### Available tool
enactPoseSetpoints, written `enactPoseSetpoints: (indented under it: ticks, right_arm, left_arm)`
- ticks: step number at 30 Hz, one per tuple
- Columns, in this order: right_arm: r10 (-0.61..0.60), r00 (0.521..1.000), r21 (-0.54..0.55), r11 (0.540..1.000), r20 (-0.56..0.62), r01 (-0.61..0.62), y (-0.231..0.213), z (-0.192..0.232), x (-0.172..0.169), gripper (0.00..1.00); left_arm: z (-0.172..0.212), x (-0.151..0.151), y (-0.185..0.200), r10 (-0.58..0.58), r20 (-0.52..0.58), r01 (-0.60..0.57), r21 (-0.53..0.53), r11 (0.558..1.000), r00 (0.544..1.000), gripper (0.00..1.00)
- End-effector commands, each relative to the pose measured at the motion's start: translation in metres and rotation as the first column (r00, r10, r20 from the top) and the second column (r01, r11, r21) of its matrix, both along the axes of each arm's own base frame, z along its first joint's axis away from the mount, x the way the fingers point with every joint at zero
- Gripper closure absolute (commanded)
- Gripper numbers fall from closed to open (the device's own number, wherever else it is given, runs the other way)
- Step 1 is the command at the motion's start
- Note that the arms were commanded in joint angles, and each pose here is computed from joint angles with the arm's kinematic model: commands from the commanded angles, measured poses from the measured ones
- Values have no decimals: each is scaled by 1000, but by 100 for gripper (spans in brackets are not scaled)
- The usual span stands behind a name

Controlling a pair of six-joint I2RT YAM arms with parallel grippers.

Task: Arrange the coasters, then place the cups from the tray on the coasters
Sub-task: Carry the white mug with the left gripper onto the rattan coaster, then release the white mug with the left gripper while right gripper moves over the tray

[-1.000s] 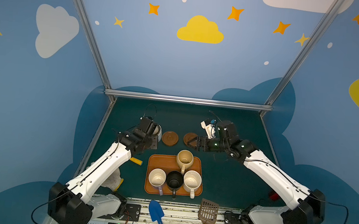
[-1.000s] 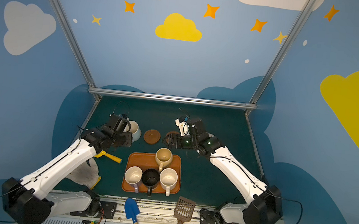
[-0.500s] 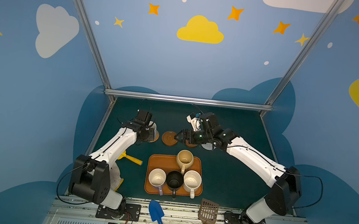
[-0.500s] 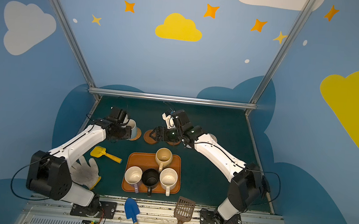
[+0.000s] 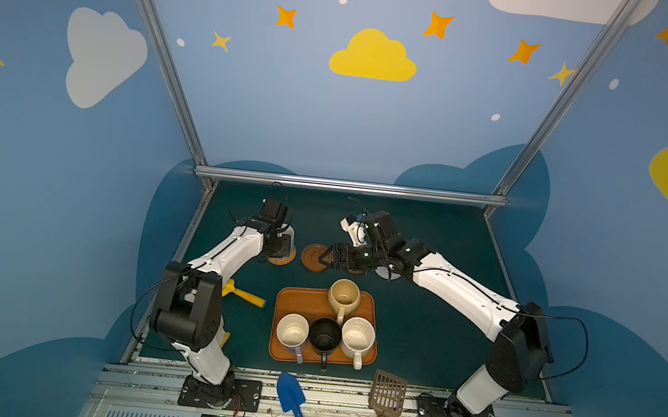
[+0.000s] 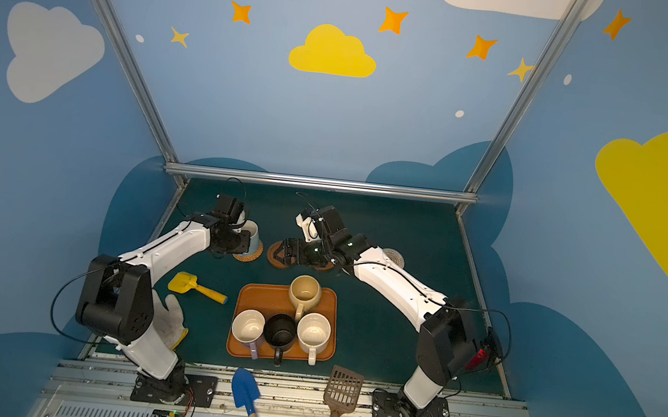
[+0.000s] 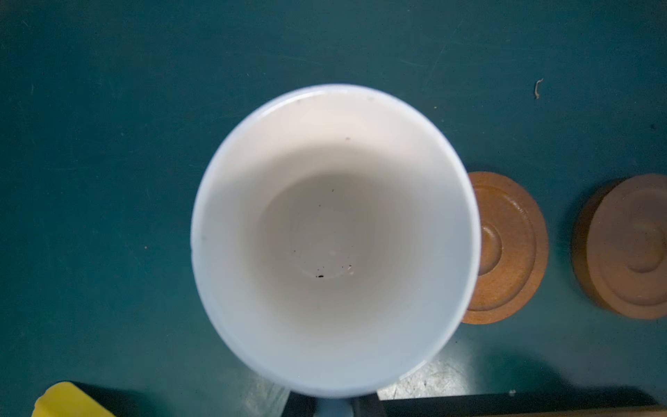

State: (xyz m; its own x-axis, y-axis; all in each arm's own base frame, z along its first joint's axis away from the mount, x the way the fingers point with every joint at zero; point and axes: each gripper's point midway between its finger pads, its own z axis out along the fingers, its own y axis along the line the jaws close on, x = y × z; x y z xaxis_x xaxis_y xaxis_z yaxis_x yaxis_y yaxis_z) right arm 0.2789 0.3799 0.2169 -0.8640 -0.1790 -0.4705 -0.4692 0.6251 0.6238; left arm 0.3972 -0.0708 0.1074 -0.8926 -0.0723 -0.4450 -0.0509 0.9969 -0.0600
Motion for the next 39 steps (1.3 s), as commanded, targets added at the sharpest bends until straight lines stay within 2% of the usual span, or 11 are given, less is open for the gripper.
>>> enactPoseSetpoints:
  ticks: [1,15,18,21,27,28,29,32,35,37,39]
  right_arm:
    - [3,1000,-2,1000,-9,-3,1,-3,1,7]
    - [2,1000,-10,1000,-10,-2,-1,-4,1,7]
    - [2,1000,-14,1000,-8,-3,-2,-4,2,7]
    - [2,1000,-18,1000,-5,-2,-3,-3,2,7]
    - [-3,1000,-25,1000,0,3,-6,-3,3,7]
    - [-2,1000,-24,1000,1,2,-6,-2,3,7]
    - [0,1000,-24,1000,-2,0,-6,-2,2,7]
    - [-4,1000,-27,1000,-2,4,-8,-3,2,7]
    - [-9,1000,-43,999,0,9,-11,-4,1,7]
    - [-20,1000,-94,995,11,21,-17,-7,-1,7]
    - [-63,998,-184,981,15,64,-33,-17,-5,7]
  left_arm:
    - [22,20,2,-20,97,20,10,1000,995,96]
    - [5,16,7,-9,52,7,30,1000,999,96]
    - [5,17,8,-8,55,6,38,999,998,92]
    - [3,14,8,-5,41,4,39,999,999,81]
    - [2,12,11,11,54,-12,30,999,998,79]
    - [2,12,11,9,52,-11,32,999,999,76]
    - [1,11,12,11,46,-13,36,999,999,69]
    - [4,10,14,14,56,-16,41,999,998,64]
    - [9,9,16,24,62,-26,43,999,998,53]
    - [14,6,19,42,65,-46,54,998,997,43]
    - [23,1,25,69,69,-74,68,995,995,26]
